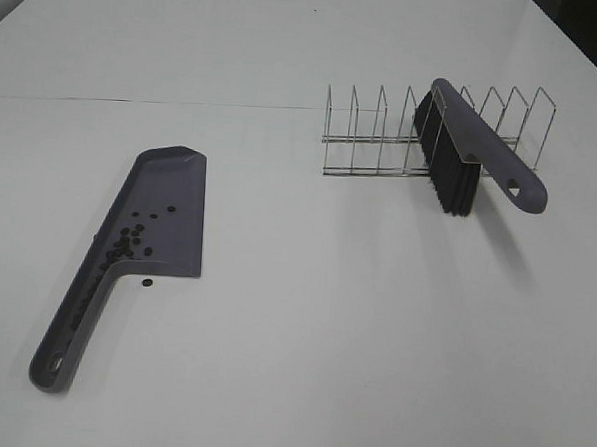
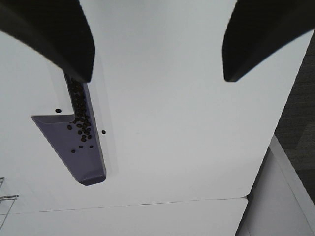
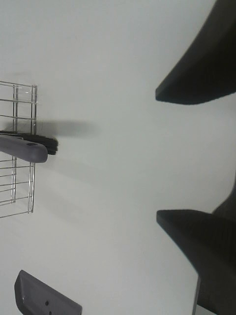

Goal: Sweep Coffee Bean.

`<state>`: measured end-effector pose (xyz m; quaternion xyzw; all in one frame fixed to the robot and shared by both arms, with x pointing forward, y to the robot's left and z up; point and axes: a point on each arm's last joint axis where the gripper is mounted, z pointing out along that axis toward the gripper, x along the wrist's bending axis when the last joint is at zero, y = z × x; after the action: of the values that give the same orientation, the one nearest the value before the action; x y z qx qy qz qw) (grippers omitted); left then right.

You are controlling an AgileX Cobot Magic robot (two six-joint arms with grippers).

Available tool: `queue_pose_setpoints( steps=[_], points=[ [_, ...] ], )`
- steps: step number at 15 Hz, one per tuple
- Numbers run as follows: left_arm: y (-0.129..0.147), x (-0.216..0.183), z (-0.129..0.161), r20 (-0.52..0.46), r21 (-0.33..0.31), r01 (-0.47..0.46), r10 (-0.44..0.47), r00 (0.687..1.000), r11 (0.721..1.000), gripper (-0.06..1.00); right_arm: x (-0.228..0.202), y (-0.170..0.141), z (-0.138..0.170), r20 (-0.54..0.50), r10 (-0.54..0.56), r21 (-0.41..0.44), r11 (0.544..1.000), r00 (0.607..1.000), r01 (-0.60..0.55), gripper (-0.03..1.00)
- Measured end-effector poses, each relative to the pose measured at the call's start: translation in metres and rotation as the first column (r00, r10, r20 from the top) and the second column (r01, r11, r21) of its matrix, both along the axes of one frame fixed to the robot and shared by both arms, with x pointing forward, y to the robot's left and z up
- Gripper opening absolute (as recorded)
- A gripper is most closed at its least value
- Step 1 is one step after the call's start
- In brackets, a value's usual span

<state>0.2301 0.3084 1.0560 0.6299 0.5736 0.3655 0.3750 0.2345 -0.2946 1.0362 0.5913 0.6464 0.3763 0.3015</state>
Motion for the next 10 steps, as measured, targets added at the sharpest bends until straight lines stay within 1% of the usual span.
queue_pose_setpoints(
  steps=[4,7,8,10],
  points=[
    [-0.0001,0.0000,0.0000,0.000,0.002,0.002,-0.002,1.000,1.000,0.65,0.0000,0.0000,0.0000,0.000,0.000,0.000,1.000,1.000,0.000,0.54],
    [-0.0014,-0.0010,0.0000,0.000,-0.001,-0.119,0.119,0.993,0.993,0.65,0.0001,-0.0008,0.0000,0.001,-0.005,-0.008,1.000,1.000,0.005,0.54],
    [-0.0018,-0.0011,0.0000,0.000,-0.001,-0.144,0.144,0.990,0.990,0.65,0.0001,-0.0010,-0.0001,0.001,-0.006,-0.010,1.000,1.000,0.006,0.54],
    [-0.0030,-0.0011,-0.0001,-0.002,-0.012,-0.150,0.150,0.989,0.989,0.65,0.0002,-0.0013,0.0000,0.002,-0.008,-0.013,1.000,1.000,0.008,0.54]
  ],
)
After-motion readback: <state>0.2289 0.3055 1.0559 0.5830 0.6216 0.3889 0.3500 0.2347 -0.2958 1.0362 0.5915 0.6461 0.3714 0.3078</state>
